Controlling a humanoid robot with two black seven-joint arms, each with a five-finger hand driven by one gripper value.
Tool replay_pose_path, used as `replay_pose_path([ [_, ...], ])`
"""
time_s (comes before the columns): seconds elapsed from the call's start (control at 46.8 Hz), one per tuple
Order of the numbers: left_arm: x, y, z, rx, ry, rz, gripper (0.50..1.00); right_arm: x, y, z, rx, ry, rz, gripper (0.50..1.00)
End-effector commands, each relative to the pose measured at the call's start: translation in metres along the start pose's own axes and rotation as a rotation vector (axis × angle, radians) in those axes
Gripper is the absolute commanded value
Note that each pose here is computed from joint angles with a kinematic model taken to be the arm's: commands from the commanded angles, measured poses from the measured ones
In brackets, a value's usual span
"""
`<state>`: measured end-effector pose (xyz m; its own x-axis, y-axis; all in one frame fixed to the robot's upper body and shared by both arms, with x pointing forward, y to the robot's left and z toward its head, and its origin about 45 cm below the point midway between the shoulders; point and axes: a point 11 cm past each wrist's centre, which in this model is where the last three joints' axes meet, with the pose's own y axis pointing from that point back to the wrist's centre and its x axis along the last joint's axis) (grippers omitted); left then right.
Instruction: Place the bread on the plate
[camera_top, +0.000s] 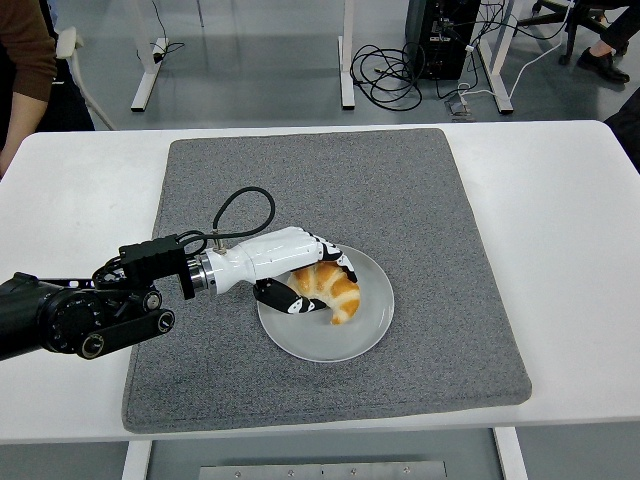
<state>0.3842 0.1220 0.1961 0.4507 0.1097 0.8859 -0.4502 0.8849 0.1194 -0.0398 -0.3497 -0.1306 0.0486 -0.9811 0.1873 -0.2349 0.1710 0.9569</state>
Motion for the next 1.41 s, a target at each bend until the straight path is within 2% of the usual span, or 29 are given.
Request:
replay_pose_path([
  [0.0, 0.001, 0.0, -0.001, 0.003, 0.005, 0.004, 0.651, 0.0, 0.0, 0.0, 0.0, -0.002, 0.0, 1.0],
  [0.15, 0.002, 0.001, -0.003, 0.019, 0.038, 0.025, 0.751, 0.0, 0.0, -0.001, 0.002, 0.0, 0.0, 1.0],
  [0.556, -0.002, 0.004, -0.005, 0.03, 0.061, 0.027, 0.869, 0.0, -0.001, -0.003, 0.005, 0.0, 0.0, 1.0],
  [0.855, -0.002, 0.009, -0.009, 0.045, 0.069, 0.035, 0.896, 0.0, -0.001, -0.005, 0.008, -0.001, -0.001, 1.0],
  [1.111, 0.017, 0.005, -0.01, 0.052, 0.092, 0.097, 0.916, 0.0, -0.001, -0.005, 0.008, -0.001, -0.001, 1.0],
  [1.389, 0.032, 0.0, -0.007, 0.04, 0.093, 0.129, 0.916, -0.001, -0.001, -0.005, 0.008, -0.002, -0.002, 1.0],
])
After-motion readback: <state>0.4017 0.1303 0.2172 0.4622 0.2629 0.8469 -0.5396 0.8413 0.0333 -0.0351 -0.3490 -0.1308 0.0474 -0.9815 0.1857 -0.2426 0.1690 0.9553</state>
